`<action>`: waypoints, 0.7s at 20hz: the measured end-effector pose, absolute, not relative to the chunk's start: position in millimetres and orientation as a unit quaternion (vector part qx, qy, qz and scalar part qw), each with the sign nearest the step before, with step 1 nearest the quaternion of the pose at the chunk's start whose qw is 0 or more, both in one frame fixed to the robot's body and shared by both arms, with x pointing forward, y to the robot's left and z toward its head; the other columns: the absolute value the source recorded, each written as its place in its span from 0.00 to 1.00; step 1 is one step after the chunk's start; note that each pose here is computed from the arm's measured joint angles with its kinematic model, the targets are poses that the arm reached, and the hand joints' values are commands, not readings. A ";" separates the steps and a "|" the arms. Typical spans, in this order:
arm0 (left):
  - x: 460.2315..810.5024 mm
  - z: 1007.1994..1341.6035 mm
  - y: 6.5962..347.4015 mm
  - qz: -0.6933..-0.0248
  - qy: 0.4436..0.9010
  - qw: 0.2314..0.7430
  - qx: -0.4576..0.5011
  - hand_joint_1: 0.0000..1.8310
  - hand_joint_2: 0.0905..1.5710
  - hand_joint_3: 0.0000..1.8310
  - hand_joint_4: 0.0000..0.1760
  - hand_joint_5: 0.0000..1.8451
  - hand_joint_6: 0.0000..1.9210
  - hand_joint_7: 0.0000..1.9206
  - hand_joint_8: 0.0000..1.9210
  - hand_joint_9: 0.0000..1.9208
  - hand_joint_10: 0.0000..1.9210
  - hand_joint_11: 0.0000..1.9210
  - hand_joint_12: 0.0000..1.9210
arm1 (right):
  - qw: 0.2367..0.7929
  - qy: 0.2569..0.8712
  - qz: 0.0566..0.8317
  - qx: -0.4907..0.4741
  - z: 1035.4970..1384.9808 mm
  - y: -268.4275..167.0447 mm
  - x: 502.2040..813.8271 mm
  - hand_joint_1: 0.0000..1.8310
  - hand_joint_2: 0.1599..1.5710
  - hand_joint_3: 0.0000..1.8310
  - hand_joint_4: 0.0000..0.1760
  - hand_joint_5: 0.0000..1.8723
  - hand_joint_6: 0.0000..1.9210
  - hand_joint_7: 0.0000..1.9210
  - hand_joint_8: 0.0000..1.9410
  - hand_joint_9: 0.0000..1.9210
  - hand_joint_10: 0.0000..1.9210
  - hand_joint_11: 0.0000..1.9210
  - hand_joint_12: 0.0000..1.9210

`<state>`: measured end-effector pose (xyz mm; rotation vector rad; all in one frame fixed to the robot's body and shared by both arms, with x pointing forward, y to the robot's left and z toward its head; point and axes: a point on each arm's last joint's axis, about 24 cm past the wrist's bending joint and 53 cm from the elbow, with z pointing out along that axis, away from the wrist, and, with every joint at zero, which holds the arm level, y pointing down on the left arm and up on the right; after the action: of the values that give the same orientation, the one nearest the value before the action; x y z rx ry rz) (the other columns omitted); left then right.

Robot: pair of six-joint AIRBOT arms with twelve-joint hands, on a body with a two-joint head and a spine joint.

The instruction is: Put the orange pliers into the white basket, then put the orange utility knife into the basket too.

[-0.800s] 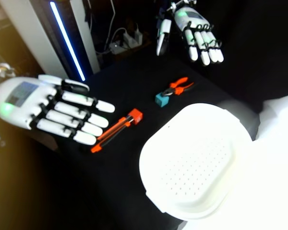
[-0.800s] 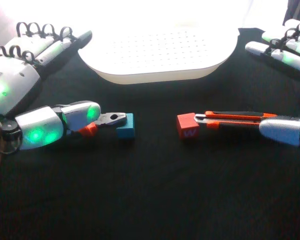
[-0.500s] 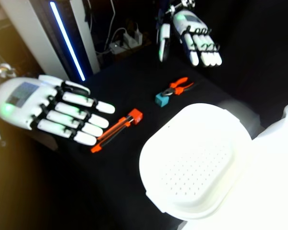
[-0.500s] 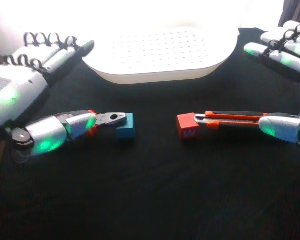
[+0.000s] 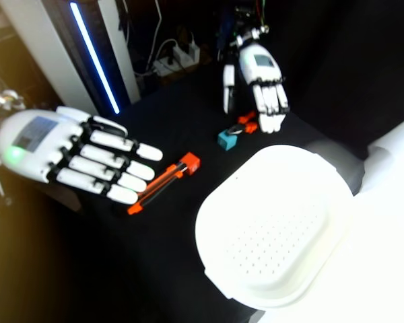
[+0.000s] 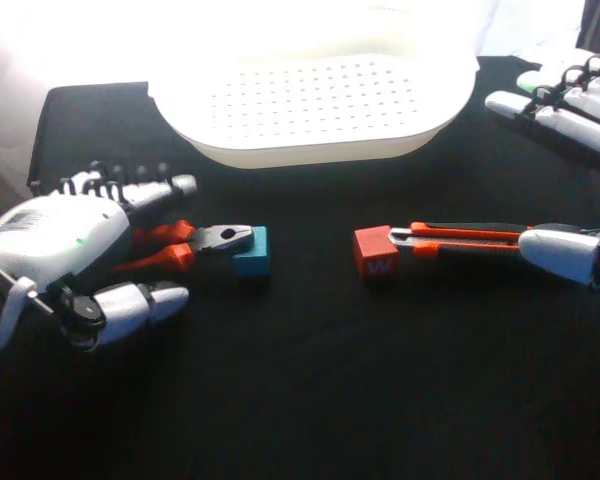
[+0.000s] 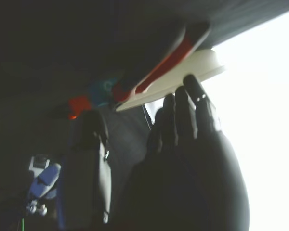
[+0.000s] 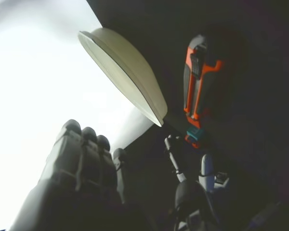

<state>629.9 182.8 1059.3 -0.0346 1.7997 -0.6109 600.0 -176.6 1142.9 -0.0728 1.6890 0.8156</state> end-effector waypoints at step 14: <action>636.2 1175.6 168.5 -0.305 0.652 0.693 0.030 0.79 0.77 0.00 0.00 0.63 1.00 0.77 1.00 0.85 1.00 0.87 1.00 | 0.588 0.729 0.348 -0.030 1139.7 -178.3 599.9 0.02 0.80 0.00 0.54 0.00 0.00 0.00 0.00 0.00 0.00 0.00 0.00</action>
<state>636.2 168.5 1175.6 0.0669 1.4570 -0.6804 599.9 -178.3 1139.7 -0.0688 1.6993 0.8100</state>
